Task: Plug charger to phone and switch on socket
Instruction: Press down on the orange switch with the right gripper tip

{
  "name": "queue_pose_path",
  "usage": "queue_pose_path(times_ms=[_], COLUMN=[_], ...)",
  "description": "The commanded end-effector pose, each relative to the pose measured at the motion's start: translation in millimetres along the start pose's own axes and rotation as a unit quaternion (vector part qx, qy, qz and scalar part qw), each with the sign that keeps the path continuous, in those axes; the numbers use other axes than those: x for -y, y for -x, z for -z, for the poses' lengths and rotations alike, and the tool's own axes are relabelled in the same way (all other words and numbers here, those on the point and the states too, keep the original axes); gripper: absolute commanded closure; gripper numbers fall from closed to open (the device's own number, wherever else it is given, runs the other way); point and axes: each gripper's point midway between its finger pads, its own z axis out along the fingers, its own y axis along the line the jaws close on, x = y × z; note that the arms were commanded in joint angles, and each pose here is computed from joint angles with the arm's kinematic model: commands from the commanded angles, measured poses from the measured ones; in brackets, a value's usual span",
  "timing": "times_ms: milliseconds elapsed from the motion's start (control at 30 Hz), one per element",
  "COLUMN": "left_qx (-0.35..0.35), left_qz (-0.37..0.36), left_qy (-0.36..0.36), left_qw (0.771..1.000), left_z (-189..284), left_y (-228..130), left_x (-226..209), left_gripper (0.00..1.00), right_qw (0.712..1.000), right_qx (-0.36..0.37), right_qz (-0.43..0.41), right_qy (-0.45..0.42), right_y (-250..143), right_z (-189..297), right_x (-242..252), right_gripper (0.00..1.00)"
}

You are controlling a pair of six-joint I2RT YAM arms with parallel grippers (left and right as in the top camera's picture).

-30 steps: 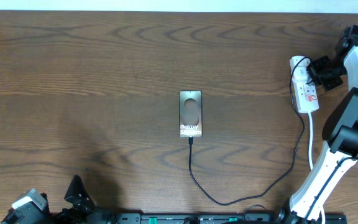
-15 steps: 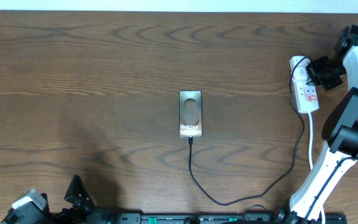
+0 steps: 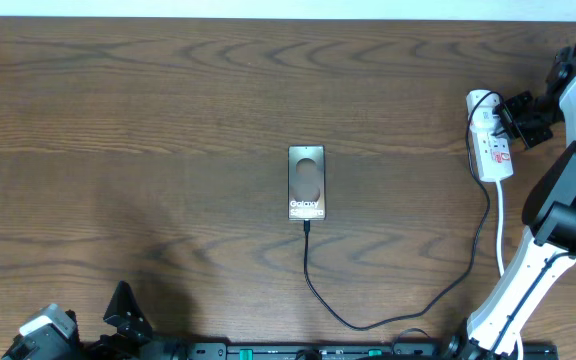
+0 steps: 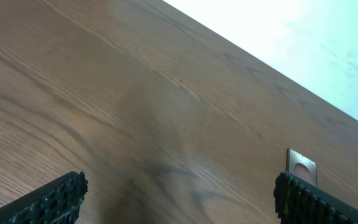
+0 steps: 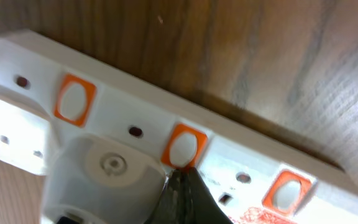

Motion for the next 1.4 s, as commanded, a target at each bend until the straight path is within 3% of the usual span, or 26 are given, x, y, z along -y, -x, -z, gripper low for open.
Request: queue_pose_path(times_ms=[0,367,1367], left_qx=[0.011,0.011,0.011], left_qz=[0.005,0.005,0.005], left_qy=[0.003,0.003,0.003], left_qw=[1.0,1.0,1.0], left_z=[3.7,3.7,3.7], left_y=[4.8,4.8,4.8], left_x=[-1.6,-1.6,-1.6], left_gripper=[0.02,0.02,0.03], right_qw=[1.0,0.999,0.999], right_qx=[-0.007,0.026,0.024], right_qz=[0.004,0.015,0.029], right_qy=[0.008,0.023,-0.01], right_y=[3.6,20.3,8.5], right_z=[5.5,46.8,-12.9], right_x=[-5.0,-16.8,-3.8], right_gripper=[0.99,0.99,0.99])
